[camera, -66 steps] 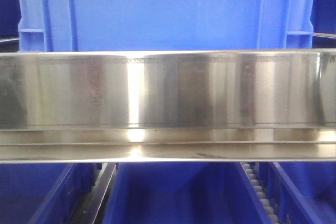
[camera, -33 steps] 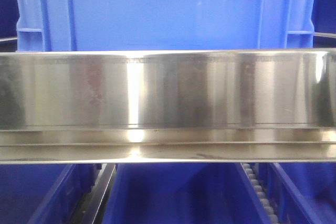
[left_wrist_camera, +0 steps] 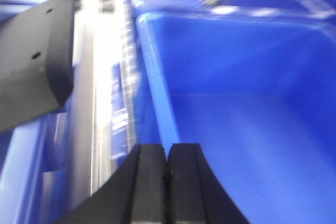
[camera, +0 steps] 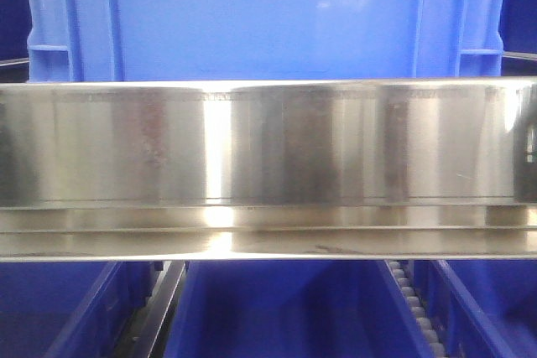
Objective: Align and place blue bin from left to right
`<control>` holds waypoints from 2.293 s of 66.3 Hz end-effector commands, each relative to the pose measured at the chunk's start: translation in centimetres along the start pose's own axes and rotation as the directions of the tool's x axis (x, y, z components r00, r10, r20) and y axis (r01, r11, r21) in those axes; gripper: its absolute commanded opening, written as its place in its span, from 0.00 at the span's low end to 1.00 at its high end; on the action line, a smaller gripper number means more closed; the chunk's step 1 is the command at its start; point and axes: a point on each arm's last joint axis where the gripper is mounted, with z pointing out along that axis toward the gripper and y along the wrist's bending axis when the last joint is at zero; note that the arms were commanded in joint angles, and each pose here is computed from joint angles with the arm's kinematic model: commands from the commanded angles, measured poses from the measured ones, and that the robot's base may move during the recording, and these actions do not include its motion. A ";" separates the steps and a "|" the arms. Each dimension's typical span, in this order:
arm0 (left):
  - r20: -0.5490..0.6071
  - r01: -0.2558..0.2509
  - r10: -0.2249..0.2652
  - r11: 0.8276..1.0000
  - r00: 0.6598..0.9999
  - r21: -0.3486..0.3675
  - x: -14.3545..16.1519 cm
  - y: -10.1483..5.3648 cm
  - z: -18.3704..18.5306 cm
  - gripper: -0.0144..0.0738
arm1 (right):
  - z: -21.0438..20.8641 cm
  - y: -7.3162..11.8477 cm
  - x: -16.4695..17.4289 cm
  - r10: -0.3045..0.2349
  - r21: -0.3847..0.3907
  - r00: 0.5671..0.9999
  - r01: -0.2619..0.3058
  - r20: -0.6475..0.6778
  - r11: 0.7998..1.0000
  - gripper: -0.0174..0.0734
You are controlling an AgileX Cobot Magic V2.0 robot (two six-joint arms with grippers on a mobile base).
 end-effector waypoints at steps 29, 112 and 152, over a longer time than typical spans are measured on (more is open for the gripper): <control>-0.136 0.010 -0.020 0.997 0.990 -0.074 -1.6 -1.8 2.6 0.04 | 4.5 1.8 -1.6 0.017 0.028 0.993 -0.014 -0.116 1.000 0.11; -0.128 0.014 -0.022 0.998 0.992 -0.065 -1.7 -1.8 2.7 0.04 | 8.7 3.8 -0.3 0.027 0.022 0.982 -0.023 -0.185 0.999 0.53; -0.141 0.013 -0.023 0.997 0.990 -0.070 -1.5 -1.8 2.6 0.04 | 8.8 2.9 -0.4 0.040 0.046 0.981 -0.032 -0.189 0.998 0.53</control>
